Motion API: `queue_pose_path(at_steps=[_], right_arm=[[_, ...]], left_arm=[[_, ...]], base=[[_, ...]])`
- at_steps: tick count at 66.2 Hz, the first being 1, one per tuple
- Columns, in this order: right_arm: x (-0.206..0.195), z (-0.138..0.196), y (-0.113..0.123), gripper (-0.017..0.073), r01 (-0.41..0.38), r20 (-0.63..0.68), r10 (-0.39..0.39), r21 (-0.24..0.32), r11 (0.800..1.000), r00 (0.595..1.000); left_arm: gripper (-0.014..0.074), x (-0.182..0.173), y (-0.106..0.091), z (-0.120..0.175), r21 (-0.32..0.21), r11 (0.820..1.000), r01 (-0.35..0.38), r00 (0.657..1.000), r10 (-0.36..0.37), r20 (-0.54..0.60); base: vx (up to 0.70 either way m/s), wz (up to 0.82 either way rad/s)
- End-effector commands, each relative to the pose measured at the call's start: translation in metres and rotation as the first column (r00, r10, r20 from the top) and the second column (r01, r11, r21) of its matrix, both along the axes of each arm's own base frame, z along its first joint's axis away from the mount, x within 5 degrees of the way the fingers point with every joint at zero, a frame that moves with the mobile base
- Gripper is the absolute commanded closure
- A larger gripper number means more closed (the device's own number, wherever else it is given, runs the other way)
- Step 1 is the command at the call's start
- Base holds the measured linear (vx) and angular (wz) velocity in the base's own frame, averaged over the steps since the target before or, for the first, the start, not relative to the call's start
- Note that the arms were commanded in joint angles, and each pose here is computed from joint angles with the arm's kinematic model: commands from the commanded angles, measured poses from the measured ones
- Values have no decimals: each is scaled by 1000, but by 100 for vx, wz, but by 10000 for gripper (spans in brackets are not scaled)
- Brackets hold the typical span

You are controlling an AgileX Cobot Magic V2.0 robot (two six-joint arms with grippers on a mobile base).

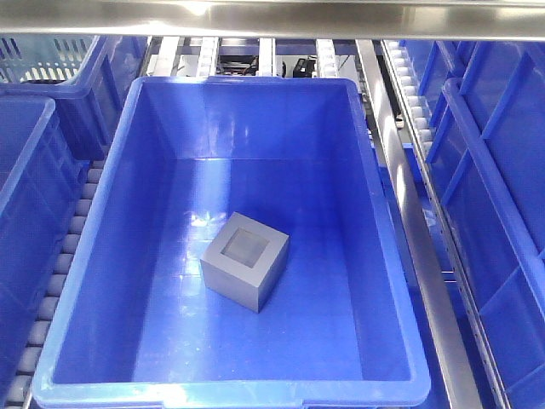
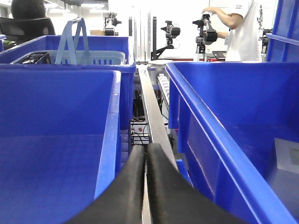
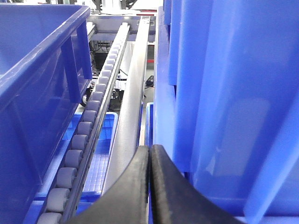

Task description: Sort gray base to blue bin

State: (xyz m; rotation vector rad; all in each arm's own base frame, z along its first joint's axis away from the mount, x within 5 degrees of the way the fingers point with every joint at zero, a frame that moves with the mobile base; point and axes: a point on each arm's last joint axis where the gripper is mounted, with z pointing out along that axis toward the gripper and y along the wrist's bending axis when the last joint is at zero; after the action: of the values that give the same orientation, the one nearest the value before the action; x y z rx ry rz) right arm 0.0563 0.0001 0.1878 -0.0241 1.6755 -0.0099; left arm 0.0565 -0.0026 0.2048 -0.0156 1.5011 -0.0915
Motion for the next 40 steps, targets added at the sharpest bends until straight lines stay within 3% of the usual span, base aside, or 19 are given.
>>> queue_pose_path(at_steps=[1, 40], right_arm=[[0, 2, 0, 568, 0, 71, 0, -11, 1000, 997], [0, 2, 0, 568, 0, 71, 0, -11, 1000, 997]], left_arm=[[599, -1, 0, -3, -8, 1000, 8, 999, -7, 53], [599, -1, 0, -3, -8, 1000, 4, 999, -4, 53]], base=[[0, 0], [0, 0]])
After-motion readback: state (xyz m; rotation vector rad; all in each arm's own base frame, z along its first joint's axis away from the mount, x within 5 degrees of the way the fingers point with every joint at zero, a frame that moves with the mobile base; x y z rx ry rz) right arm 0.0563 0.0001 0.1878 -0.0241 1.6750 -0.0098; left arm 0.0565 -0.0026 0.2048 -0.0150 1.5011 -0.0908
